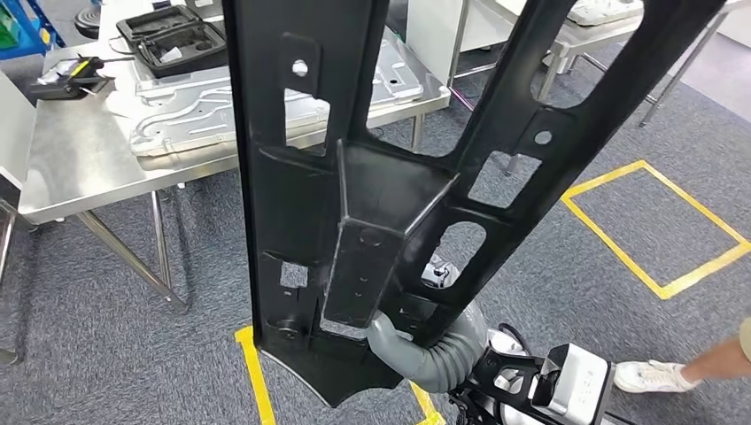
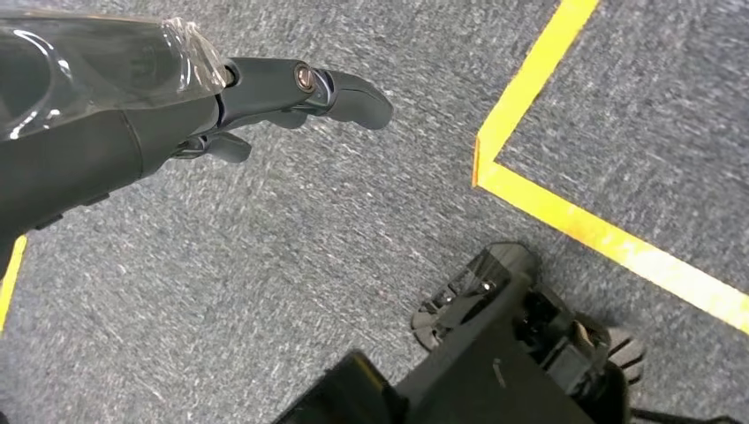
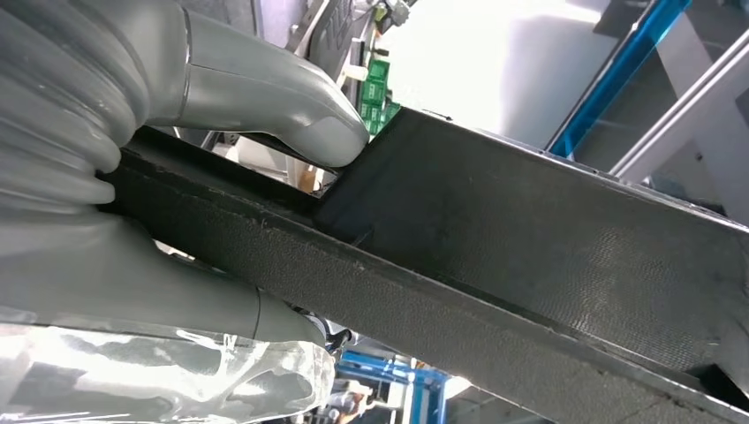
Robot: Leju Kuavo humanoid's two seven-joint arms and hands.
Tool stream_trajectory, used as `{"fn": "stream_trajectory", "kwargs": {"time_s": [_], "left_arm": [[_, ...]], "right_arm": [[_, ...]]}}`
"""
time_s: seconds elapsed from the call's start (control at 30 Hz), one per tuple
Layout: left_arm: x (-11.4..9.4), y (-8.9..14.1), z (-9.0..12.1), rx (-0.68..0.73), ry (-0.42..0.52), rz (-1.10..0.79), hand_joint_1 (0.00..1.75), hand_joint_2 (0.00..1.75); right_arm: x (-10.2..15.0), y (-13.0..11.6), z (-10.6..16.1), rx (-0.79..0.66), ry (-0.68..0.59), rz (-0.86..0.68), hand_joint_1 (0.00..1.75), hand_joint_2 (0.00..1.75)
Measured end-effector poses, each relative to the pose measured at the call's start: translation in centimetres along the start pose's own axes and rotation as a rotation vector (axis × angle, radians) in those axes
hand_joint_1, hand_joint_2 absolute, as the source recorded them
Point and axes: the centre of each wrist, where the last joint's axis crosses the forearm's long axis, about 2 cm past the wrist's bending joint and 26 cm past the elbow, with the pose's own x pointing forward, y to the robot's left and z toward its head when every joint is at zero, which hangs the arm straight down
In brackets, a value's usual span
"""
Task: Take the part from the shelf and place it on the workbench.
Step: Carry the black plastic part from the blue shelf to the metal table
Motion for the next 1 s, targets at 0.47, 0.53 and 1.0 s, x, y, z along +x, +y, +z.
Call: {"fn": "stream_trajectory", "kwargs": {"time_s": [0.47,0.53,1.0], "left_arm": [[0.29,0.27,-0.12,0.005,-0.005,0.001,0.00,1.75],[0.57,0.41,-0.20,0.006,-0.009,0.003,0.00,1.75],[0.31,-0.30,0.05,-0.014,-0.001,-0.005,0.00,1.75]], "right_arm": [[0.00,-0.02,0.03,-0.002,0.001,0.001,1.75,1.75],[-0.02,-0.01,0.09,-0.006,0.005,0.003,1.75,1.75],[0.10,-0.17,0.48,-0.023,0.041,0.030,1.75,1.75]]}}
